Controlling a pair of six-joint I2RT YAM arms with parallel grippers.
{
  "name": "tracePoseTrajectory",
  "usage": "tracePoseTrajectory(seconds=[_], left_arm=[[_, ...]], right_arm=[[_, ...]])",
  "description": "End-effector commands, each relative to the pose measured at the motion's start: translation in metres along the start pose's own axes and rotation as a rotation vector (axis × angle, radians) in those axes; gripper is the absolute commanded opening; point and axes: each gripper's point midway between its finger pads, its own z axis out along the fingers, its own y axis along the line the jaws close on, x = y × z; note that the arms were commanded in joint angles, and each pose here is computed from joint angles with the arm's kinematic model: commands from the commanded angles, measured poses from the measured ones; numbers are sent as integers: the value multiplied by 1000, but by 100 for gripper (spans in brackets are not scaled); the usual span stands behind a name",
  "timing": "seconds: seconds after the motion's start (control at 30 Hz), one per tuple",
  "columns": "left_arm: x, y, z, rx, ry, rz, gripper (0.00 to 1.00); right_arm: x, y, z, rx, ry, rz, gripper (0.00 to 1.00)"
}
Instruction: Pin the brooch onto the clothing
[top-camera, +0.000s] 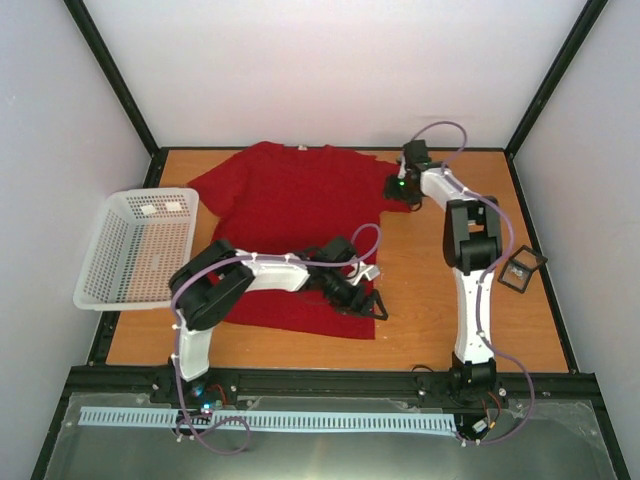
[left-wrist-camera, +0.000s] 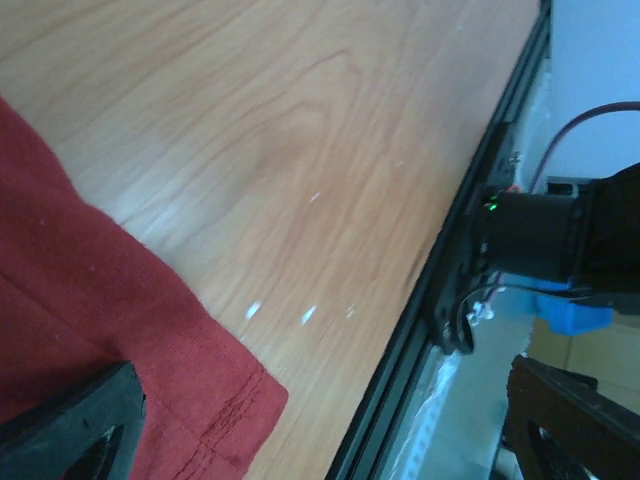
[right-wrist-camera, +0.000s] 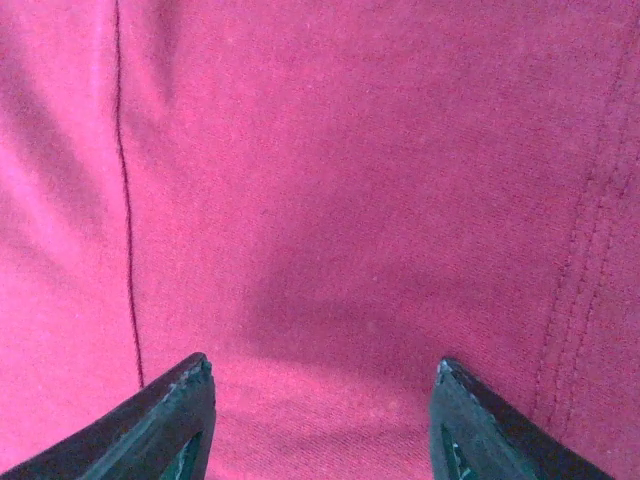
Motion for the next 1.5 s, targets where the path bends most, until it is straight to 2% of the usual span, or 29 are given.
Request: tracePoseTrajectory(seconds=[0.0,0.13,0.23,0.33,0.43,0.47,0.53,0.63,0.7,0.8,0.9,0.97,1.13,1.37,1.47], left_arm=[[-16,-43,33,133,68,62,98],[-35,-88,55,240,98,136,98],[-49,-116,47,255,56,225,98],[-64,-132,12,171,-71,352,100],[-65,-118,-41,100,-171,342,100],[-64,-102,-58,64,-204,317,100],[-73,-83,-110,-33,-332,291,100],[-89,-40,-171,-182,-476,226,100],[-95,-11,-199,-243,-527,149,100],[-85,16,-208,-340,-553,73,100],[-60,46,-202,-405,-548,-40,100],[-41,66,-194,-417,-529,-136,100],[-2,104,-180,-460,-507,-256,100],[56,122,-162,-419,-461,-447,100],[91,123,-146,-336,-412,-560,100]], right_arm=[[57,-106,-6,200,151,134,59],[47,-148,-30,281,115,130,59],[21,-149,-49,308,81,52,60],[-8,-131,-82,300,31,22,62],[-32,-97,-121,266,-44,-9,68],[-35,-82,-132,226,-63,-10,70],[-32,-51,-145,128,-88,-5,72],[-6,-6,-150,-23,-91,-19,78],[19,24,-147,-99,-73,-40,82],[71,69,-136,-159,11,-115,88],[113,86,-129,-179,62,-129,88],[134,89,-125,-198,86,-118,90],[182,81,-119,-194,156,-109,90],[242,55,-130,-162,224,-75,90],[262,46,-138,-154,241,-56,92]])
